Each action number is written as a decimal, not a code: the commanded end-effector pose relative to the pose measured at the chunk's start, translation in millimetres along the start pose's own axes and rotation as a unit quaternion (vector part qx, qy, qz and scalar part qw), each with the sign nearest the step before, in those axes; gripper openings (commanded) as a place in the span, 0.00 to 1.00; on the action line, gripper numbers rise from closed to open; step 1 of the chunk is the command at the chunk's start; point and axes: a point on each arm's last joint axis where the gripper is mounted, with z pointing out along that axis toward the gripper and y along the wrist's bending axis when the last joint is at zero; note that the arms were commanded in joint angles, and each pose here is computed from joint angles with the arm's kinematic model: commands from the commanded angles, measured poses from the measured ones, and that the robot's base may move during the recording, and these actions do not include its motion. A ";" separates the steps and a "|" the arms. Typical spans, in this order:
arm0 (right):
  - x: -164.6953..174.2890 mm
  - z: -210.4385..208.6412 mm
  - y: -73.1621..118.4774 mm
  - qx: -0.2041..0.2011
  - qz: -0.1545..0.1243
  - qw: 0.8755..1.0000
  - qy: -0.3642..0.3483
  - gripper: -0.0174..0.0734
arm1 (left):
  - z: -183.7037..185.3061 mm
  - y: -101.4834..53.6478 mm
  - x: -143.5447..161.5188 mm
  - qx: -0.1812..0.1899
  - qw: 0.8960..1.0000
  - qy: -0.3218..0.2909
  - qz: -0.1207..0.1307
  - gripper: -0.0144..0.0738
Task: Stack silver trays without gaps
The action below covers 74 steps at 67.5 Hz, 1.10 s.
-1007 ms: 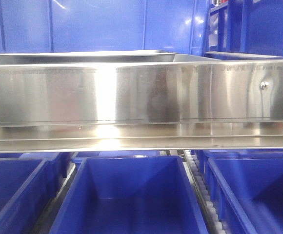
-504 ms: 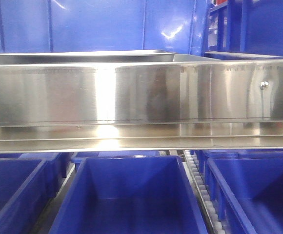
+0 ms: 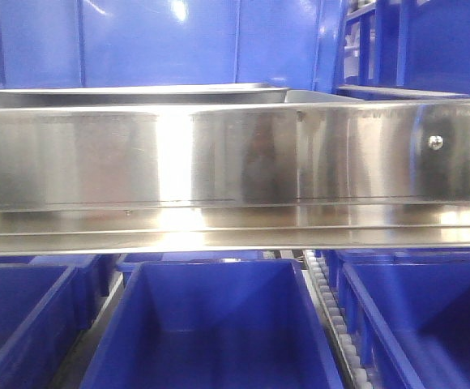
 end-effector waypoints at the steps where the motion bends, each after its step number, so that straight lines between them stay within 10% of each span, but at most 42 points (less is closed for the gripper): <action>1: 10.6 -10.0 -7.5 0.043 -0.007 0.999 -0.031 0.17 | -1.1 -0.9 -1.1 0.006 1.000 -0.007 0.003 0.15; 74: 33.8 -19.5 -14.9 0.094 -0.007 0.996 0.001 0.17 | -1.0 -0.8 -0.3 0.005 1.000 -0.005 0.003 0.15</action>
